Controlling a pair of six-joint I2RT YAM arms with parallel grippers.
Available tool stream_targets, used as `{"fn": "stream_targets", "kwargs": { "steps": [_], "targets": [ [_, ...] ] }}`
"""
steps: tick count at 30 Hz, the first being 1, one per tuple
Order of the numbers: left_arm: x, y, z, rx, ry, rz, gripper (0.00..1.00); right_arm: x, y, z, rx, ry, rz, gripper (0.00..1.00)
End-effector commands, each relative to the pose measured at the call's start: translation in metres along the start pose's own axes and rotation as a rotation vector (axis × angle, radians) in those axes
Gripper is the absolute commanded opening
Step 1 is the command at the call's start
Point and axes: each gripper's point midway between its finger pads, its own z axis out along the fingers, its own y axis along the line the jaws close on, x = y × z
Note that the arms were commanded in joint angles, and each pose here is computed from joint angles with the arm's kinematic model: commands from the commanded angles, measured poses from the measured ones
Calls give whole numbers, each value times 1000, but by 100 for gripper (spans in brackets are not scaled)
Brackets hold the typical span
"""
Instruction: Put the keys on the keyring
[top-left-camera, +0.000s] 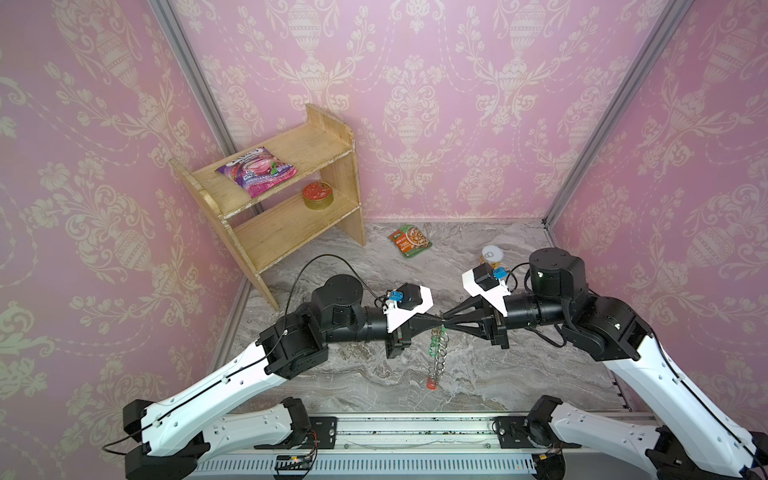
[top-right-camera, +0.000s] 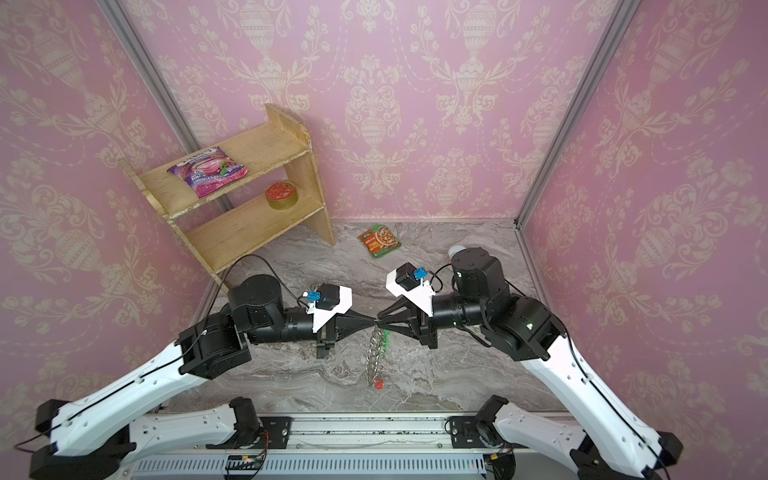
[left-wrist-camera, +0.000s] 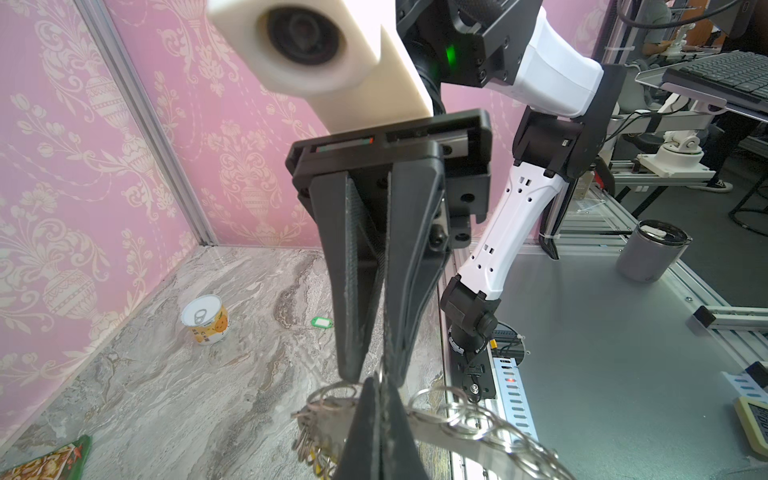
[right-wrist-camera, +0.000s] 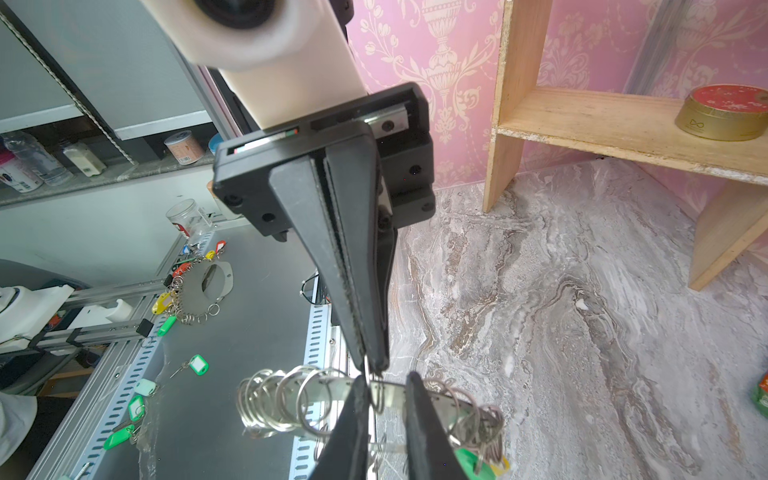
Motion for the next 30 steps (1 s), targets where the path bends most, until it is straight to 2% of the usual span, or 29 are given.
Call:
{"fn": "stream_targets", "kwargs": {
  "steps": [1, 8, 16, 20, 30],
  "targets": [
    [-25, -3, -8, 8, -68, 57, 0, -6, 6, -2, -20, -2, -15, 13],
    [-25, -3, -8, 11, -68, 55, 0, -7, 7, -2, -30, -1, -11, 0],
    [-25, -2, -11, -5, -74, 41, 0, -11, 5, -6, 2, -21, -11, 0],
    [-25, -3, -15, -14, -90, 29, 9, -18, 5, -12, 36, -60, -29, 0],
    [-25, -7, -18, 7, -94, 9, 17, -29, 8, -17, 43, -101, -42, 0]
  ]
}}
